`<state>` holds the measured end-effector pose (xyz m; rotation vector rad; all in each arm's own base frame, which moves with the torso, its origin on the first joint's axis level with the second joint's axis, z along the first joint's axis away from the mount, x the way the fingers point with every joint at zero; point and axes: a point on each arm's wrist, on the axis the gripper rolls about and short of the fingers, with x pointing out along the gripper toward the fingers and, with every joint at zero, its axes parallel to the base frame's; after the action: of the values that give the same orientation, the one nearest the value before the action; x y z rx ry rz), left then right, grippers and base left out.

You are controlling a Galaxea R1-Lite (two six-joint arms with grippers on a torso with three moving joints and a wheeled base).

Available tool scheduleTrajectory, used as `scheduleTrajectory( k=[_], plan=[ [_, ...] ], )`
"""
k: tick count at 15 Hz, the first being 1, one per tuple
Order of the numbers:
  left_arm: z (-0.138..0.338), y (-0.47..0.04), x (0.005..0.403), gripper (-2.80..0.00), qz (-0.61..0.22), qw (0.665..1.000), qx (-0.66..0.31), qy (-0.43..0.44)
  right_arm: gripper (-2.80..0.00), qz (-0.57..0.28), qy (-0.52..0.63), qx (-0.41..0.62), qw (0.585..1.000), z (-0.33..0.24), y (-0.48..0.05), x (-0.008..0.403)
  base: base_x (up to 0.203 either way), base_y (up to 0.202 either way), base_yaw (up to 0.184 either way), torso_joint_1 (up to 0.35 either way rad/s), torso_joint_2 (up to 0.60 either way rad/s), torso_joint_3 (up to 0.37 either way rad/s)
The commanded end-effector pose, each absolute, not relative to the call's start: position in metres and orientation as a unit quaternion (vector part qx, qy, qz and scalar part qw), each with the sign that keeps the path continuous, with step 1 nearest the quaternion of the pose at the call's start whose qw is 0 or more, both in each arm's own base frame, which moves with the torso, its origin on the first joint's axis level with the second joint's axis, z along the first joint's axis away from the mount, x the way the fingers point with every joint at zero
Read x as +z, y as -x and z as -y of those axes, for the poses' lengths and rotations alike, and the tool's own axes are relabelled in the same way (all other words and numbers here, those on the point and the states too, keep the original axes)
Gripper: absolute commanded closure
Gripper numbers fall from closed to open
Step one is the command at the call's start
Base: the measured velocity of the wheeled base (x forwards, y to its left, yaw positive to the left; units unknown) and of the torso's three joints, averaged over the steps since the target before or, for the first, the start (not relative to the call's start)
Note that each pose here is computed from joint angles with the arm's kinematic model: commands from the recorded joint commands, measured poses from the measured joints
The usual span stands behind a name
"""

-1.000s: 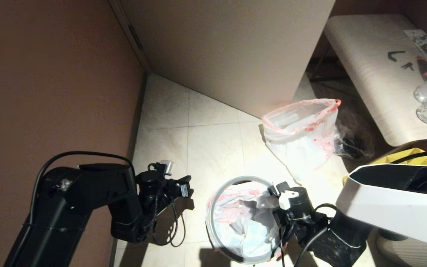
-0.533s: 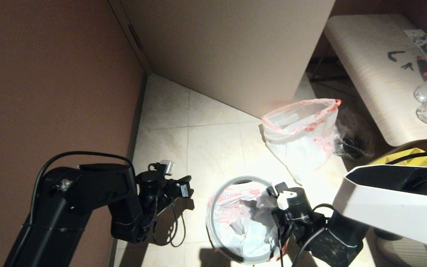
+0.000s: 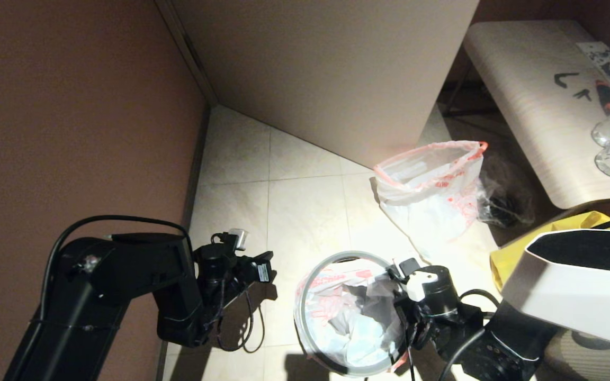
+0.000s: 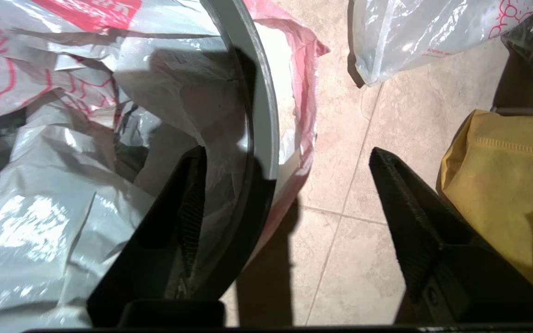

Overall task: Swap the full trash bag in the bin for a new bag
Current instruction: Place the trash can ring on the trash can

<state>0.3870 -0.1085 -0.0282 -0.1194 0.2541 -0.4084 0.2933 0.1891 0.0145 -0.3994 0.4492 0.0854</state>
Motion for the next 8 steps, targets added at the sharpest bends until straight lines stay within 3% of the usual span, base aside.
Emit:
scheduleTrajectory(
  k=[1, 5, 6, 8],
  plan=[
    [0.110, -0.382, -0.022, 0.00, -0.128, 0.966, -0.215, 0.060, -2.80, -0.197, 0.181, 0.045, 0.962, -0.184, -0.284, 0.040, 0.000, 0.000, 0.000, 0.000, 0.00, 0.000],
    [0.110, -0.355, -0.005, 0.00, -0.185, 0.921, -0.334, 0.076, -2.80, -0.215, 0.079, 0.159, 0.960, -0.179, -0.277, 0.050, 0.000, 0.000, 0.000, 0.000, 0.00, 0.000],
    [0.108, -0.349, -0.004, 0.00, -0.200, 0.910, -0.355, 0.081, 0.00, -0.231, 0.057, 0.181, 0.954, -0.178, -0.278, 0.043, 0.000, 0.000, 0.000, 0.000, 0.00, 0.000],
    [0.103, -0.342, 0.001, 0.00, -0.209, 0.893, -0.389, 0.091, 0.00, -0.251, 0.013, 0.203, 0.946, -0.173, -0.285, 0.037, 0.000, 0.000, 0.000, 0.000, 0.00, 0.000]
  ],
)
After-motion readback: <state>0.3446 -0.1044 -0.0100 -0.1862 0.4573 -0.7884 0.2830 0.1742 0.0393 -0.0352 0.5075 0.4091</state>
